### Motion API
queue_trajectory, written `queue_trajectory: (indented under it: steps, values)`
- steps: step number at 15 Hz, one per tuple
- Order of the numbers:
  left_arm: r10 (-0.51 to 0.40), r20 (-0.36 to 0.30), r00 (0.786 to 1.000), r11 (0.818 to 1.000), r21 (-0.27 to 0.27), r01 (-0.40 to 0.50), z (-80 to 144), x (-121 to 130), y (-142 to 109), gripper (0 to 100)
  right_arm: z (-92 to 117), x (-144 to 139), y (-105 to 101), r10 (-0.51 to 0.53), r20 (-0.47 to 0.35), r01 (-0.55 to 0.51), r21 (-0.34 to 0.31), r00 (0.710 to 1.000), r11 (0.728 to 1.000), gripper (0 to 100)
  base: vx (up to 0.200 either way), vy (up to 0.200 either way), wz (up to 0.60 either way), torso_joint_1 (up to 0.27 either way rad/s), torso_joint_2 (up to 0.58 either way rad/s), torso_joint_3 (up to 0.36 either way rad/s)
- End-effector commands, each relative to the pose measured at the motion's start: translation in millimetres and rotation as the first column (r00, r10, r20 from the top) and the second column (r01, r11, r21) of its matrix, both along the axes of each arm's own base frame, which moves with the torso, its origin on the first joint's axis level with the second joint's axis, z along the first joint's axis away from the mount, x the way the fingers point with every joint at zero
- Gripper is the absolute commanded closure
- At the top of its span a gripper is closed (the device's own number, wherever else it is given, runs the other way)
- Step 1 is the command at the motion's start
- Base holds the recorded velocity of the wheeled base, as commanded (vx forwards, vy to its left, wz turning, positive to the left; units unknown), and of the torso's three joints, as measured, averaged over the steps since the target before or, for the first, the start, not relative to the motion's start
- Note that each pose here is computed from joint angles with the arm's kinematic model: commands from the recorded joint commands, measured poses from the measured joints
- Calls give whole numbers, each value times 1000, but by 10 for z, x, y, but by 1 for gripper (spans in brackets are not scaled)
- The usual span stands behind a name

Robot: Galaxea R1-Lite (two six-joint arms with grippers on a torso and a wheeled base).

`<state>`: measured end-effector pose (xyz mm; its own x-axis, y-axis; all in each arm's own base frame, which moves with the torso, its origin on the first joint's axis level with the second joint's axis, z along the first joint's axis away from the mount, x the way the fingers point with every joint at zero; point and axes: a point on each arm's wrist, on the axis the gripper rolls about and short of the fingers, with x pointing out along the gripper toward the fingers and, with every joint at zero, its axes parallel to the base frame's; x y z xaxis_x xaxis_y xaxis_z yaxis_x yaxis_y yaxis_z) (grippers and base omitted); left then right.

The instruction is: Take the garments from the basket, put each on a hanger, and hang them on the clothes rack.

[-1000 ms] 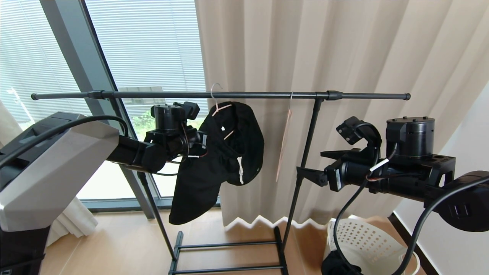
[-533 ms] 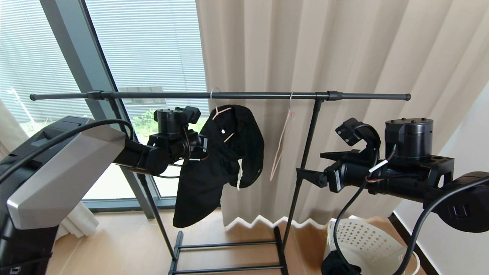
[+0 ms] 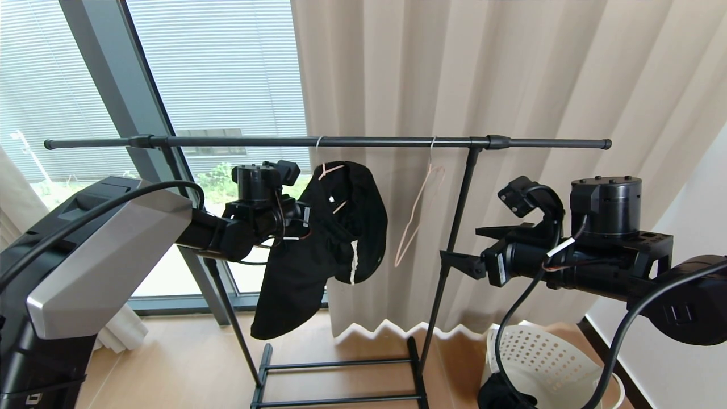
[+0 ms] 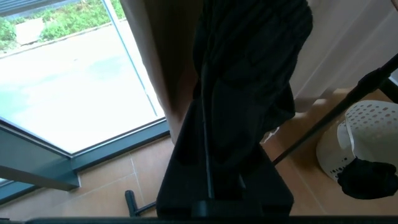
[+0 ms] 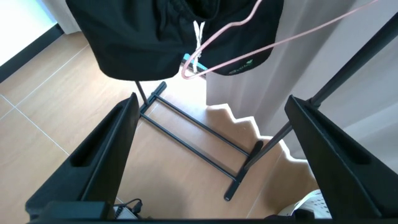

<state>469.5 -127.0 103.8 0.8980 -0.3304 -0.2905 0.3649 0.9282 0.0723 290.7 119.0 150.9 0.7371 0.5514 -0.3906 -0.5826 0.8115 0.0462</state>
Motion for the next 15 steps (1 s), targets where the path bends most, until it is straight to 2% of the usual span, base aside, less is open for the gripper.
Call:
queue_trajectory:
  steps: [1, 4, 8, 9, 10, 11, 12, 13, 14, 15]
  values:
    - [-4, 1, 1000, 1000, -2, 4, 3, 1, 3, 0, -3, 4, 3, 1, -1, -1, 0, 1000, 1000, 0, 0, 0, 0, 0, 0, 0]
    - [-4, 19, 1000, 1000, -7, 4, 25, -40, 22, 0, -16, 2, 2, 1, -5, -1, -2, 1000, 1000, 0, 0, 0, 0, 0, 0, 0]
    - [-18, 29, 999, 1000, -5, 18, 448, -391, 91, 0, 18, -8, -2, 0, 7, 0, 2, 1000, 1000, 0, 0, 0, 0, 0, 0, 0]
    - [-19, 29, 999, 1000, -5, 19, 456, -399, 86, 0, 18, -8, -2, 0, 7, 0, 2, 1000, 1000, 0, 0, 0, 0, 0, 0, 0]
    - [-19, 10, 1000, 1000, -1, 19, 730, -689, 171, 0, 48, -26, -9, 0, 15, 0, 5, 1000, 1000, 0, 0, 0, 0, 0, 0, 0]
    - [-16, 0, 1000, 1000, -1, 16, 872, -881, 241, 0, 84, -54, -20, 1, 25, -1, 10, 1000, 1000, 0, 0, 0, 0, 0, 0, 0]
    - [-16, -6, 1000, 1000, 1, 16, 902, -956, 260, 0, 98, -65, -24, 1, 29, -1, 11, 1000, 1000, 0, 0, 0, 0, 0, 0, 0]
    - [-16, -25, 1000, 1000, 2, 16, 961, -1274, 344, 0, 182, -162, -62, -1, 51, 0, 21, 999, 1000, 0, 0, 0, 0, 0, 0, 0]
    - [-17, -30, 999, 1000, 5, 17, 960, -1344, 362, 0, 211, -194, -74, -2, 60, 0, 24, 998, 1000, 0, 0, 0, 0, 0, 0, 0]
    - [-22, -59, 998, 1000, 9, 22, 931, -1673, 439, 0, 333, -353, -140, -16, 106, 12, 38, 994, 999, 0, 0, 0, 0, 0, 0, 0]
